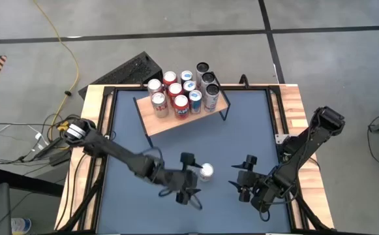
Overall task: Place canned beverage on shelf
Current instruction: Put the silver soda can on the shelf aligned with the other silver soda cans
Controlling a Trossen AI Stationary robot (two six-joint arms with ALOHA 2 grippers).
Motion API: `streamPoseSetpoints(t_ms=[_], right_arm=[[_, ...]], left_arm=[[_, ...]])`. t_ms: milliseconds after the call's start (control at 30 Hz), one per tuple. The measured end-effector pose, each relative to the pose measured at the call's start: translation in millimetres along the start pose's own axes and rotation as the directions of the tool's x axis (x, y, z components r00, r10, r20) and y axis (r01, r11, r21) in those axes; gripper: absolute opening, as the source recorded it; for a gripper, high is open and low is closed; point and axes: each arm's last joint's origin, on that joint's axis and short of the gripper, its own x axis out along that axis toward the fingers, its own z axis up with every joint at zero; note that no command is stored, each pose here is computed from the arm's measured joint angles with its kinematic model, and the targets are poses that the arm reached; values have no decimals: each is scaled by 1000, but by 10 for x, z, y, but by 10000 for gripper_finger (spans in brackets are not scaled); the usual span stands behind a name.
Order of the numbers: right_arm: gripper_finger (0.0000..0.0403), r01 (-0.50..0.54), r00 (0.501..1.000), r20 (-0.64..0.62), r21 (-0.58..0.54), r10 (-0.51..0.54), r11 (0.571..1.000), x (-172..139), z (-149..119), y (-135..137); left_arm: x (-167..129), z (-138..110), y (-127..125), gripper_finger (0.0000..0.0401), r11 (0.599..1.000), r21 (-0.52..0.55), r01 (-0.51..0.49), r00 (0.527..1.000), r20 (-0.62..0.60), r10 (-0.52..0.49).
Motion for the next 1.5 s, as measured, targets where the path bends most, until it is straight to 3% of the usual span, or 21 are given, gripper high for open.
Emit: streamPoseSetpoints(t_ms=[67,200,333,467,667,967,1500], right_arm=[[292,-2,1000,-9,18,2,1000,-2,-8,-3],[292,-7,1000,-8,29,7,1000,-11,-12,6],[292,-6,1000,-10,26,7,1000,-9,-14,4],[292,-4,1000,-14,23,4,1000,-8,-16,0],[292,-8,1000,-18,23,9,1000,-9,-18,2],[292,-9,1000,-20,15,9,1000,-8,-19,2],[292,-20,999,-34,37,22,999,-8,-25,6]], left_arm=[[-14,124,164,398,999,-13,47,999,-15,-47],[-37,296,396,398,997,70,29,994,-112,-21],[54,372,479,398,994,64,88,984,-158,-77],[266,260,479,398,977,54,208,951,-246,-189],[373,246,631,398,979,-5,204,954,-224,-200],[641,47,559,398,961,0,277,922,-281,-266],[688,9,615,398,970,-25,242,925,-295,-238]])
